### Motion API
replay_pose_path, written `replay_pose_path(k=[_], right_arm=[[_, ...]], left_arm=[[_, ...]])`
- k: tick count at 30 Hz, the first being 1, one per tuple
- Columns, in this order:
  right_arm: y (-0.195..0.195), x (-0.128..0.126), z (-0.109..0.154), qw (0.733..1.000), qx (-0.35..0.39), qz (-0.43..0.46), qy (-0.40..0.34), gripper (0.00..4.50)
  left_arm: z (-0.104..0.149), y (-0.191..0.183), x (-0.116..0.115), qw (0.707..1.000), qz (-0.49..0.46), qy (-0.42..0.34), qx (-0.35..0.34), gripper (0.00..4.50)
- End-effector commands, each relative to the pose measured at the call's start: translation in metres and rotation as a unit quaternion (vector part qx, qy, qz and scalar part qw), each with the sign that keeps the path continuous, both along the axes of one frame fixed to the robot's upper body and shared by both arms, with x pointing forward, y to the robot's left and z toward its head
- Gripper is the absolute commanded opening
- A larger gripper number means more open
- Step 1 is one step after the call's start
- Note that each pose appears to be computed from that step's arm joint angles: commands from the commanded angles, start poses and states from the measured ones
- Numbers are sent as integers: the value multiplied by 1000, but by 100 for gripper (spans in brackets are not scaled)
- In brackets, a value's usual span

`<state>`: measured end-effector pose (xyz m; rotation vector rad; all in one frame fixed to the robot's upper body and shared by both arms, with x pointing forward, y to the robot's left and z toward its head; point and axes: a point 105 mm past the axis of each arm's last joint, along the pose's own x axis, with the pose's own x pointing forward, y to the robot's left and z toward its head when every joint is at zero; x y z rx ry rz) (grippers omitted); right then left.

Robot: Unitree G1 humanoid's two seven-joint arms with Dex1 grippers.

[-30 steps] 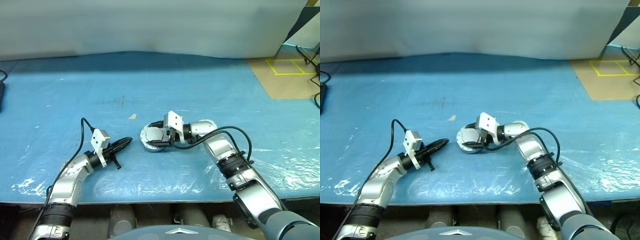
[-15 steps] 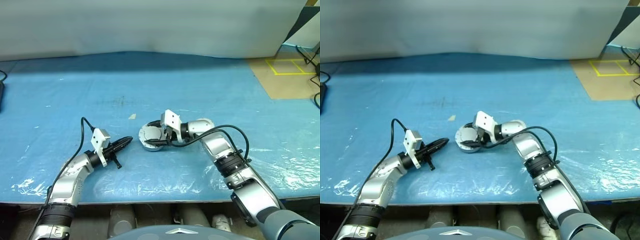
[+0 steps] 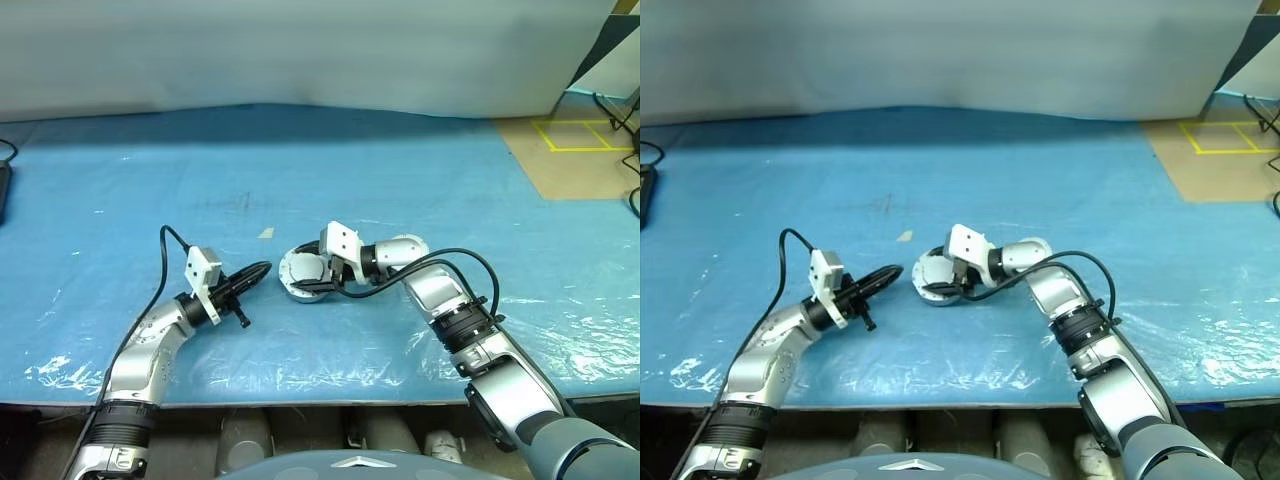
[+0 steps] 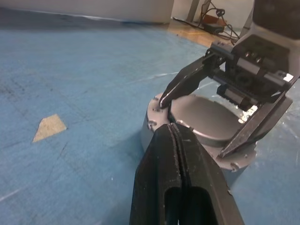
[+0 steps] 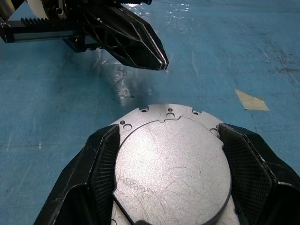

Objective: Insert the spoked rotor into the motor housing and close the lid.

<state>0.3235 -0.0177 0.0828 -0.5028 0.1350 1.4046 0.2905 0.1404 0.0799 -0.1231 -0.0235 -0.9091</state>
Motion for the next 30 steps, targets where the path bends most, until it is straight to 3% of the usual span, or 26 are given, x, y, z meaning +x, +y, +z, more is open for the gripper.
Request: replay_pose_path(k=[1, 15, 30], right_arm=[[-12, -1, -26, 999, -48, -16, 20, 300], [-14, 3, -27, 999, -45, -20, 12, 300], [-14, -3, -19, 999, -35, -7, 26, 300]], left_arm=[[8, -2, -3, 999, -25, -19, 16, 0], [-20, -20, -2, 992, -60, -11, 109, 0], [-19, -22, -3, 990, -68, -15, 126, 0]])
